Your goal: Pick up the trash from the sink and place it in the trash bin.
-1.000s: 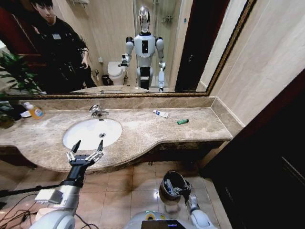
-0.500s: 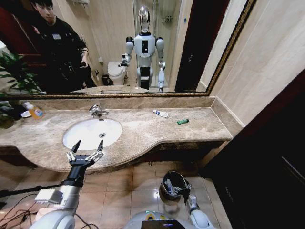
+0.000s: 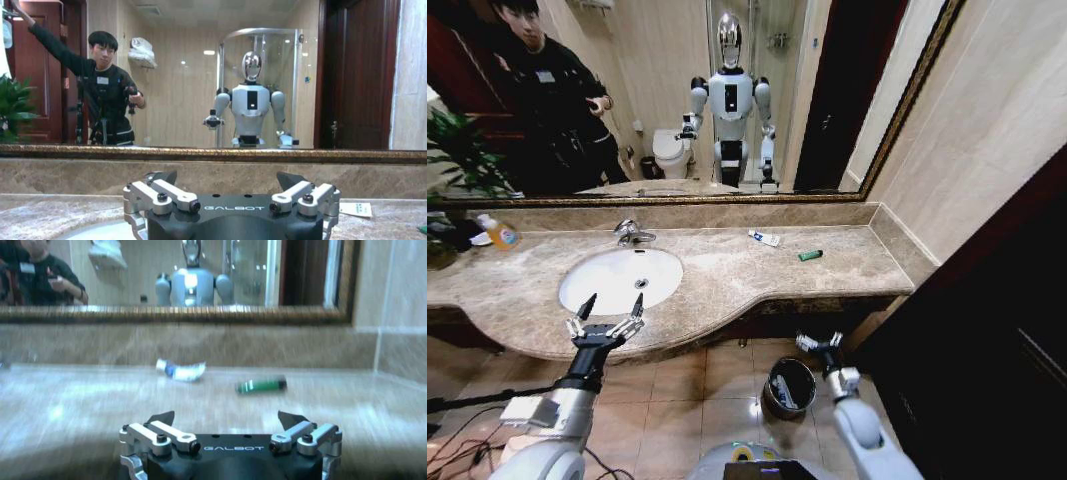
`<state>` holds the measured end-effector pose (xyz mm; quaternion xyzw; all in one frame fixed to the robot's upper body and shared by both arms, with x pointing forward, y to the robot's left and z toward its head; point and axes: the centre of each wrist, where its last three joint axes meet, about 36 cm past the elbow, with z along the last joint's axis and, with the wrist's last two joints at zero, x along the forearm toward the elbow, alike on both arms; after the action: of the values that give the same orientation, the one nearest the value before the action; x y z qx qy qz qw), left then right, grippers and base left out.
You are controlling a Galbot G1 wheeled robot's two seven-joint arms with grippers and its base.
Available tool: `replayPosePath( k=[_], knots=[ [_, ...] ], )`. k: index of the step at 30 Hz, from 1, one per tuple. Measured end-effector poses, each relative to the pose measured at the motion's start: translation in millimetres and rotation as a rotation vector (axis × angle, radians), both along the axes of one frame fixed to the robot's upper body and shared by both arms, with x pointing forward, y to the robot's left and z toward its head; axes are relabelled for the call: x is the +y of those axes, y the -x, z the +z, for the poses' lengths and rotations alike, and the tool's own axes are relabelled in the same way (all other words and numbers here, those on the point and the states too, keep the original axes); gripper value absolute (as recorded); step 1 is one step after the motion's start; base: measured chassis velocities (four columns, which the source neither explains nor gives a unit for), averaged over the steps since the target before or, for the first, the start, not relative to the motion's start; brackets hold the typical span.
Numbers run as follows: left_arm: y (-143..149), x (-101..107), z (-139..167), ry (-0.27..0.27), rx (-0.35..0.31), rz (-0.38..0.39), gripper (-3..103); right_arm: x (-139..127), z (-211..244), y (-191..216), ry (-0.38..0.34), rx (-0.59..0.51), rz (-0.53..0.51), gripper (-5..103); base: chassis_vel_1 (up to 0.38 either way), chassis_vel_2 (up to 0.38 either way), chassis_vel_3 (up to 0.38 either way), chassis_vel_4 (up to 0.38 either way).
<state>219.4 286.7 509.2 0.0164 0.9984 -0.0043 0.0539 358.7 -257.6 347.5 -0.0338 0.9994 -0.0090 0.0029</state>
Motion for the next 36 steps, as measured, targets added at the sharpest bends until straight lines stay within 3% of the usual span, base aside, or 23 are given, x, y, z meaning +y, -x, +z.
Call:
replayPosePath(
  k=[10, 16, 18, 24, 29, 36],
  knots=[
    [0.0, 0.0, 0.0, 0.000, 0.000, 0.000, 100, -1.4, 59.7, -94.9, -0.016, 0.044, 0.037, 100, 0.000, 0.000, 0.000, 0.000],
    [0.0, 0.0, 0.0, 0.000, 0.000, 0.000, 100, 8.3, 77.7, -134.5, -0.030, 0.118, -0.044, 100, 0.000, 0.000, 0.000, 0.000],
    [0.0, 0.0, 0.0, 0.000, 0.000, 0.000, 100, 27.5, 96.7, -174.7, -0.047, 0.140, -0.143, 100, 0.000, 0.000, 0.000, 0.000],
    [0.0, 0.0, 0.0, 0.000, 0.000, 0.000, 100, 57.7, 120.5, -230.6, -0.095, 0.180, -0.260, 100, 0.000, 0.000, 0.000, 0.000],
    [0.0, 0.0, 0.0, 0.000, 0.000, 0.000, 100, 62.2, 120.3, -250.9, -0.107, 0.209, -0.313, 100, 0.000, 0.000, 0.000, 0.000],
    [0.0, 0.0, 0.0, 0.000, 0.000, 0.000, 100, 47.1, 102.9, -260.4, -0.088, 0.253, -0.425, 100, 0.000, 0.000, 0.000, 0.000]
  ],
)
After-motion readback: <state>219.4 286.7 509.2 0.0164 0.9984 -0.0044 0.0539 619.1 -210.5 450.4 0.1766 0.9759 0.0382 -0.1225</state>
